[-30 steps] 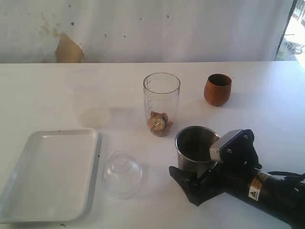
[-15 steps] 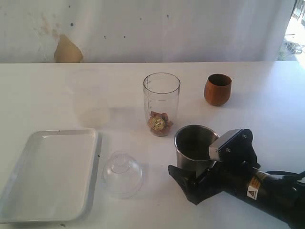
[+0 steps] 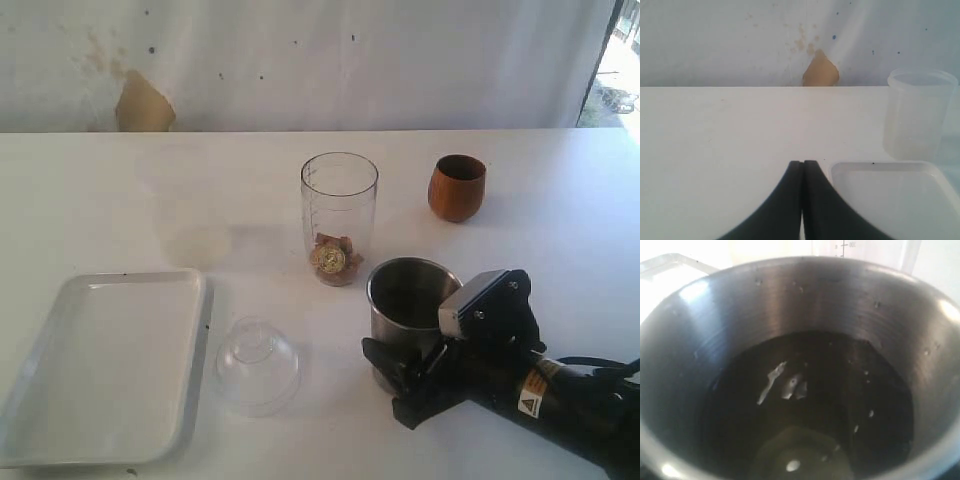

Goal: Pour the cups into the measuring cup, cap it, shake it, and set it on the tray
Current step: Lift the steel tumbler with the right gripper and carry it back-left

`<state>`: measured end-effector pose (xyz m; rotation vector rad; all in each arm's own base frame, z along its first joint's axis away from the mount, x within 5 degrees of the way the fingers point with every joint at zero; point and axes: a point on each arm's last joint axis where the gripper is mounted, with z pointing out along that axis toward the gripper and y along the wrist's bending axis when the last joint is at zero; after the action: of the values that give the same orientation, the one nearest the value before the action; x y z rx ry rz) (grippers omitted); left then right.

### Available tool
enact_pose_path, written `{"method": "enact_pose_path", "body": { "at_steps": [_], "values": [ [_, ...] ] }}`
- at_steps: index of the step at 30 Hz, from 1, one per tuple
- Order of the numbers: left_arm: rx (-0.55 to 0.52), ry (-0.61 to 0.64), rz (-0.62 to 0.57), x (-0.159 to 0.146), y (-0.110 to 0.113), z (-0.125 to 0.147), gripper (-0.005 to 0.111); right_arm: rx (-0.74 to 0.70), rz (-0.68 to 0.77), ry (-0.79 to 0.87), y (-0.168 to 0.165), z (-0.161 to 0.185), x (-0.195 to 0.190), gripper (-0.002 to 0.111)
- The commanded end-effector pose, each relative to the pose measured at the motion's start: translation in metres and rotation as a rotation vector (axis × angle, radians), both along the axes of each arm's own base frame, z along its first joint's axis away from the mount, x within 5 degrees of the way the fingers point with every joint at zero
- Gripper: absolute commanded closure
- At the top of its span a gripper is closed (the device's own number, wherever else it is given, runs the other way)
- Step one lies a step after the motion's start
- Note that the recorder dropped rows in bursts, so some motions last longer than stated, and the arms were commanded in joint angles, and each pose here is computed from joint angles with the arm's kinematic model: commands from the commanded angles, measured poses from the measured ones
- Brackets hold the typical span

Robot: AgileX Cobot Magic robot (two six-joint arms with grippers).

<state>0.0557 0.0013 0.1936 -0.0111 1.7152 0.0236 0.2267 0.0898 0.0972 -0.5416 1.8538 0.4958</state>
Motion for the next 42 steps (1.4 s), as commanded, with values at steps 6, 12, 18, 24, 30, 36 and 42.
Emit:
{"method": "enact_pose_path", "body": {
  "at_steps": [6,12,18,24,30,36,42],
  "values": [
    [0.001,0.002,-0.004,0.0,0.0,-0.002,0.107,-0.011,0.012,-0.027,0.001,0.001,0.001,0.108],
    [0.001,0.002,-0.004,0.0,0.0,-0.002,0.107,-0.011,0.01,-0.027,0.001,0.001,0.001,0.108],
    [0.001,0.002,-0.004,0.0,0.0,-0.002,0.107,-0.011,0.006,-0.027,0.001,0.001,0.001,0.108],
    [0.001,0.002,-0.004,0.0,0.0,-0.002,0.107,-0.001,-0.003,-0.064,0.001,0.009,0.005,0.108],
    [0.001,0.002,-0.004,0.0,0.0,-0.002,0.107,0.034,-0.086,-0.143,-0.003,0.029,0.015,0.108],
    [0.001,0.002,-0.004,0.0,0.0,-0.002,0.107,0.088,-0.114,-0.237,-0.001,0.053,0.029,0.108],
    [0.001,0.002,-0.004,0.0,0.0,-0.002,0.107,0.083,-0.177,-0.263,0.001,0.081,0.061,0.108]
  ]
}}
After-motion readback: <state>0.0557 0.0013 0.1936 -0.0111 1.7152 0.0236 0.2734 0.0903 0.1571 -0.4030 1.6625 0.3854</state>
